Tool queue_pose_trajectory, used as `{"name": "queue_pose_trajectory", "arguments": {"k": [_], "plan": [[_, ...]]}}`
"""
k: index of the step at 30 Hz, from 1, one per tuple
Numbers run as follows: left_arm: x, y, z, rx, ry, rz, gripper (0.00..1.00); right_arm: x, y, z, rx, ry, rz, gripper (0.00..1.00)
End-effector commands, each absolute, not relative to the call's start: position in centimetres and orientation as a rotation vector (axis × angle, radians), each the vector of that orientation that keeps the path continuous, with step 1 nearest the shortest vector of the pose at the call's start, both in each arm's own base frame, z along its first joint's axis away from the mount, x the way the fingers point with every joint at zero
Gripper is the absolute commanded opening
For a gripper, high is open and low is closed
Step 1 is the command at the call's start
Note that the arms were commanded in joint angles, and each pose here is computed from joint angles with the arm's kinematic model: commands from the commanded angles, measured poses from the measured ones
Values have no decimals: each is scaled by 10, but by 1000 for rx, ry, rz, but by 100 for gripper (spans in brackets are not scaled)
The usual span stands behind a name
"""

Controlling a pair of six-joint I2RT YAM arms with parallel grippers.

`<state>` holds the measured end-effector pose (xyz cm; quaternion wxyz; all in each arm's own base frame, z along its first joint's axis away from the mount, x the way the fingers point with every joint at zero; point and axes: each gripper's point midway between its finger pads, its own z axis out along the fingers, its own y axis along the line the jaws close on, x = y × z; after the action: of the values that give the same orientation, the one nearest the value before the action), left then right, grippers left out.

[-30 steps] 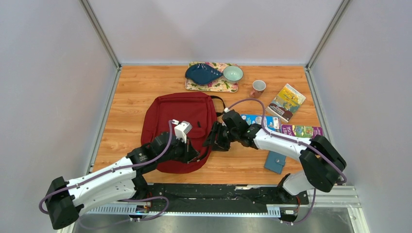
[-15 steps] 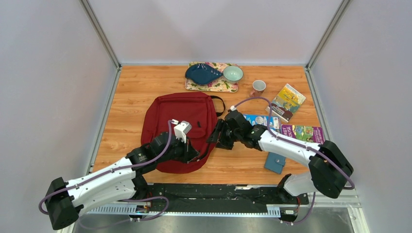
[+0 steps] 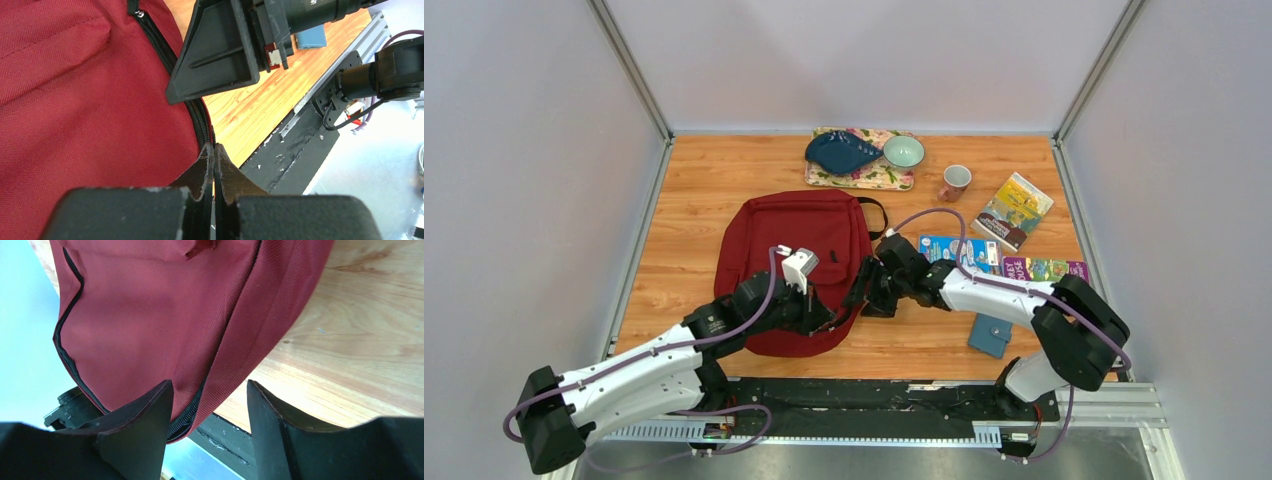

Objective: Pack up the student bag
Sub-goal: Unzip the student bag at the center of the board.

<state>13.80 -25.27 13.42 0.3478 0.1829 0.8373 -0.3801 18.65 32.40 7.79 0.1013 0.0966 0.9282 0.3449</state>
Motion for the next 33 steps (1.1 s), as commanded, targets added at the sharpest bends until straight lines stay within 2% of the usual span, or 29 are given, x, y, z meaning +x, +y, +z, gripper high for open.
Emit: {"name": "queue_pose_trajectory", "arguments": {"k": [1, 4, 7, 8, 10, 14, 24, 27, 30, 31, 33], "plan": [[142, -263, 167, 474, 2061, -1056, 0, 190, 345, 90, 258, 2708, 1143, 59], [142, -264, 168, 477, 2059, -1064, 0, 191, 353, 90, 253, 2706, 1183, 58], [142, -264, 168, 478, 2058, -1063, 0, 193, 359, 89, 237, 2717, 1199, 50], [141, -264, 167, 482, 2064, -1060, 0, 195, 360, 90, 236, 2711, 1196, 35], [142, -261, 165, 476, 2071, -1044, 0, 197, 357, 92, 221, 2697, 1184, 21], [142, -249, 152, 454, 2119, -976, 0, 220, 341, 98, 252, 2639, 1132, 0], [141, -165, 86, 255, 2348, -527, 0, 253, 287, 99, 165, 2574, 892, 0], [137, -147, 77, 204, 2362, -469, 0, 259, 270, 88, 183, 2584, 874, 0], [132, -152, 74, 190, 2353, -533, 0, 262, 270, 89, 128, 2577, 950, 1], [135, -161, 78, 190, 2325, -583, 0, 261, 272, 92, 113, 2577, 973, 14], [129, -175, 73, 228, 2337, -672, 0, 259, 278, 100, 86, 2576, 1027, 31]]}}
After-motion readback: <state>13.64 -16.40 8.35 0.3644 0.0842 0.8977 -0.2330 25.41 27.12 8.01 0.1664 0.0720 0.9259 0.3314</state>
